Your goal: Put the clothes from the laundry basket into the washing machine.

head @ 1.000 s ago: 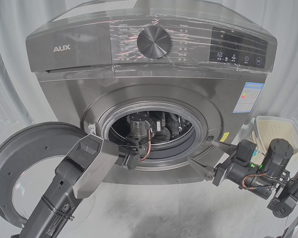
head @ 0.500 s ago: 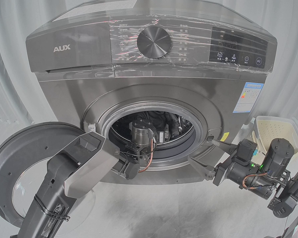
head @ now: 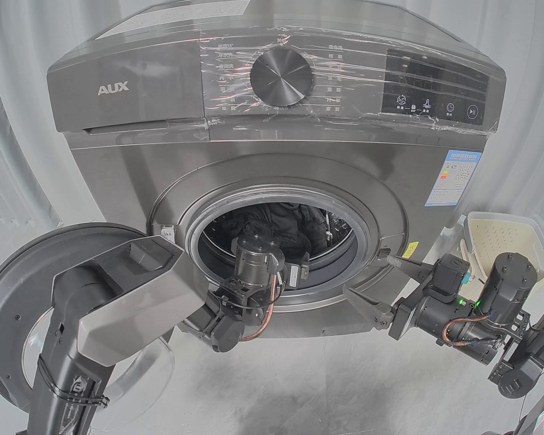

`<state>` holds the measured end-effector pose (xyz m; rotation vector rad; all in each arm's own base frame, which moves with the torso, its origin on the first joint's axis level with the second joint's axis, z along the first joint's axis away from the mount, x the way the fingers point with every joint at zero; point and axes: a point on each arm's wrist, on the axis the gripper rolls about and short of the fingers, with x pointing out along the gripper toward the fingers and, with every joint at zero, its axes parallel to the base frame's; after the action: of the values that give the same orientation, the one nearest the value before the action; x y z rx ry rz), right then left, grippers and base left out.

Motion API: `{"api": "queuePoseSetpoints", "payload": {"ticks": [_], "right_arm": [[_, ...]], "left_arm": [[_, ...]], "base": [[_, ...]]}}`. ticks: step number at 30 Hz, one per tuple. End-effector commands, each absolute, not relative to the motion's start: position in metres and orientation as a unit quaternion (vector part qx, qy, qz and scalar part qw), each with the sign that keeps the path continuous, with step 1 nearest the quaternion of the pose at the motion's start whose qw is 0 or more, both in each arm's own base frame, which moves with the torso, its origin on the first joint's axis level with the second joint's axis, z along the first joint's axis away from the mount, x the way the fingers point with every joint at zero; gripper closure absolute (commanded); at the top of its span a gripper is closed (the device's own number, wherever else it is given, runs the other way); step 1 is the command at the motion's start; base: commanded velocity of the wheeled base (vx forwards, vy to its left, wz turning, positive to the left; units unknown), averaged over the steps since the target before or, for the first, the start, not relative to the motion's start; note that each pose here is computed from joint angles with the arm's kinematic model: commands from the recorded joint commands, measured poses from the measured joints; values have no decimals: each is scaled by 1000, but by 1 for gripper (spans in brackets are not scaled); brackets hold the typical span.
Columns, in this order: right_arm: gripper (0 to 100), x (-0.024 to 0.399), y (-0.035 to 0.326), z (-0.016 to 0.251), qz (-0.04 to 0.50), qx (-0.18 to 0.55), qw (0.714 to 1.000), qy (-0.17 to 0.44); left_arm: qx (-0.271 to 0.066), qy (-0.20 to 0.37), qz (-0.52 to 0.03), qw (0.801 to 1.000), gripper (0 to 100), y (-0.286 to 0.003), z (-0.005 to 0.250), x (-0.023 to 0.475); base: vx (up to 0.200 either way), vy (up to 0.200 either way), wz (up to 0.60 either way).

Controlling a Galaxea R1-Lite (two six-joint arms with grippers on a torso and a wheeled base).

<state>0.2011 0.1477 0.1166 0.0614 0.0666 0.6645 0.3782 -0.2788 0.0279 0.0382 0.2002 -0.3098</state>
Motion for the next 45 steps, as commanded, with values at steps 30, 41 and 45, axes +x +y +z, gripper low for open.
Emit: {"api": "queuePoseSetpoints", "payload": {"ticks": [30, 41, 45], "right_arm": [[0, 173, 112, 148, 295, 46, 954, -23], [0, 168, 94, 152, 240, 49, 969, -36], [0, 167, 93, 152, 236, 50, 970, -36]], "left_arm": [[-75, -21, -282, 956, 0, -196, 181, 164], [-95, -10, -258, 962, 0, -158, 168, 140], [-95, -18, -239, 966, 0, -152, 165, 139]], "base": [[0, 0, 0], [0, 0, 0], [0, 0, 0]]}}
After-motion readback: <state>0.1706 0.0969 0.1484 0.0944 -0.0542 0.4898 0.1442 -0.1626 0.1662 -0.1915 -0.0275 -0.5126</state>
